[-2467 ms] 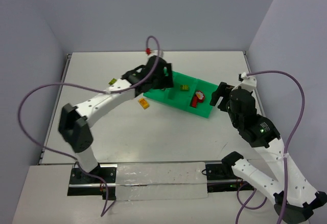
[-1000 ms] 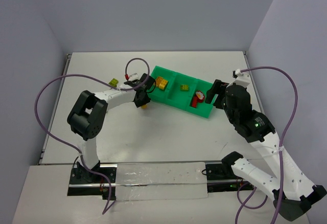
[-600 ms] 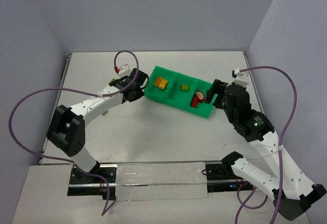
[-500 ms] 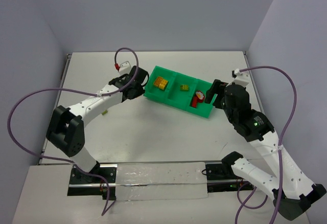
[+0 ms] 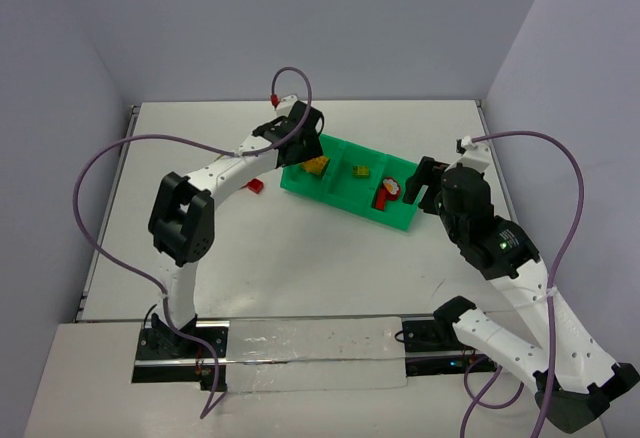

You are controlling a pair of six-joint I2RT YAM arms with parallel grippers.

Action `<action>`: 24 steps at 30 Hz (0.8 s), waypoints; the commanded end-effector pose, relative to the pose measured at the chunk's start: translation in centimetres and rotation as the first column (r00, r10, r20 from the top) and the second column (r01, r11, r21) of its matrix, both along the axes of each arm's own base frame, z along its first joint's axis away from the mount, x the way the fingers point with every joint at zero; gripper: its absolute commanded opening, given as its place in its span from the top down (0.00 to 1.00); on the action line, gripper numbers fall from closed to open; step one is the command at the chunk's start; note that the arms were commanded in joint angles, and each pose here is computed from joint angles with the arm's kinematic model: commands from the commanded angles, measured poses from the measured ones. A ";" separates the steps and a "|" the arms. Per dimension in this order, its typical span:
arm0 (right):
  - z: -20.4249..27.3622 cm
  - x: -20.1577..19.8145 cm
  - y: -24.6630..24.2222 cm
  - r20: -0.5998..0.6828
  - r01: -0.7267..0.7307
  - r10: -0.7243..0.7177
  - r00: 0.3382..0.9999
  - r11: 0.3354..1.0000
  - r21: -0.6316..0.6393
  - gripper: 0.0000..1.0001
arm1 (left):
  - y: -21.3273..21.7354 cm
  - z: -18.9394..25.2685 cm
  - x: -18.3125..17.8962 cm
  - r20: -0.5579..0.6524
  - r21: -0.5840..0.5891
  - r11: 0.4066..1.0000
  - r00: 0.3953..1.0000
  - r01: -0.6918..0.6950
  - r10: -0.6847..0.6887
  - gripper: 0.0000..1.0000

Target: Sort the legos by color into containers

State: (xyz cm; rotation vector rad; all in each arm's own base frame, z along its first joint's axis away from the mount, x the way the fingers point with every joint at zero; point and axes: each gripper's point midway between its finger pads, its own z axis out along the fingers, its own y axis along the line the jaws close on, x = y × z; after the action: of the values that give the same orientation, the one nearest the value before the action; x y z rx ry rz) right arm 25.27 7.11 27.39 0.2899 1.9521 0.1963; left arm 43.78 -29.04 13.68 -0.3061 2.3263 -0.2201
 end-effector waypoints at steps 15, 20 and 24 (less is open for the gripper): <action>1.2 0.6 0.4 0.036 -0.008 0.007 0.999 1.000 0.019 0.18 | 9.5 0.7 -3.4 0.004 0.088 0.989 0.993 -0.116 0.116 0.12; 1.2 0.8 0.5 0.035 -0.012 0.012 0.999 1.000 0.016 0.18 | 12.6 -3.1 -3.8 -0.097 0.045 0.974 0.969 -0.222 0.225 0.04; 1.3 0.7 0.5 0.033 -0.015 0.014 0.999 1.000 0.017 0.18 | 13.4 -4.7 -3.2 -0.131 0.066 0.944 0.935 -0.323 0.329 0.09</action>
State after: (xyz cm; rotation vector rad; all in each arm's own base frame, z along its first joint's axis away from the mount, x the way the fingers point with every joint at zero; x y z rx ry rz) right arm 25.55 7.62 26.87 0.2751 1.9761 0.2030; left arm 39.47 -14.99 9.46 -0.5733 2.3992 0.0334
